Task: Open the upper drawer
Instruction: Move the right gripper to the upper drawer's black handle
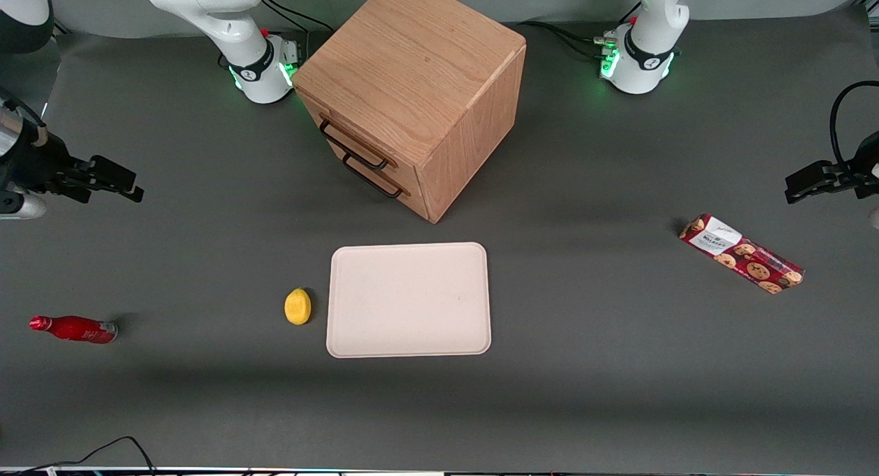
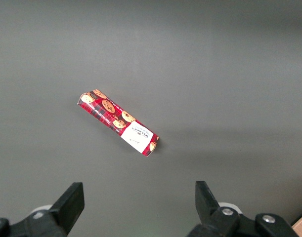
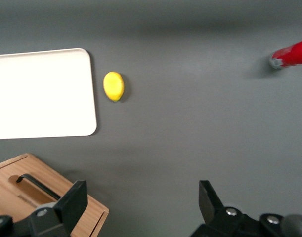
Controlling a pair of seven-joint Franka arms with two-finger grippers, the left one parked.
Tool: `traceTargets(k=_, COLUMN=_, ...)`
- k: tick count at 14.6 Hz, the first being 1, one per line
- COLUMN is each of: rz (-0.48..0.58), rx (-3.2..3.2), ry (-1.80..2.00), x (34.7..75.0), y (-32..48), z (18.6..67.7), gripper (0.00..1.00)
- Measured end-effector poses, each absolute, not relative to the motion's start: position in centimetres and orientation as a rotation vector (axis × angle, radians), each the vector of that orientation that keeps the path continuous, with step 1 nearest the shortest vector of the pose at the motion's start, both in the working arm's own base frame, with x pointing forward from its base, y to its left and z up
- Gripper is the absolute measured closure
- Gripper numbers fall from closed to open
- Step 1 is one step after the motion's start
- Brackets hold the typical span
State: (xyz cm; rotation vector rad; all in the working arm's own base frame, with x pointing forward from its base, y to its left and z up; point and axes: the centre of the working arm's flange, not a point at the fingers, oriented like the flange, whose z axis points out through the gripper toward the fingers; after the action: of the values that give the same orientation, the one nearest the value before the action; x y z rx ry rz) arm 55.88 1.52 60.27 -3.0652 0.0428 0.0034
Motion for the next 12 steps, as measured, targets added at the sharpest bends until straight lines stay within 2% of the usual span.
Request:
traceTargets(k=7, rz=0.123, rx=-2.979, ry=-0.704, x=53.8, y=12.7, z=56.4, gripper=0.00)
traceTargets(k=12, rz=0.189, rx=-2.888, ry=-0.948, x=51.6, y=20.3, z=52.9, gripper=0.00)
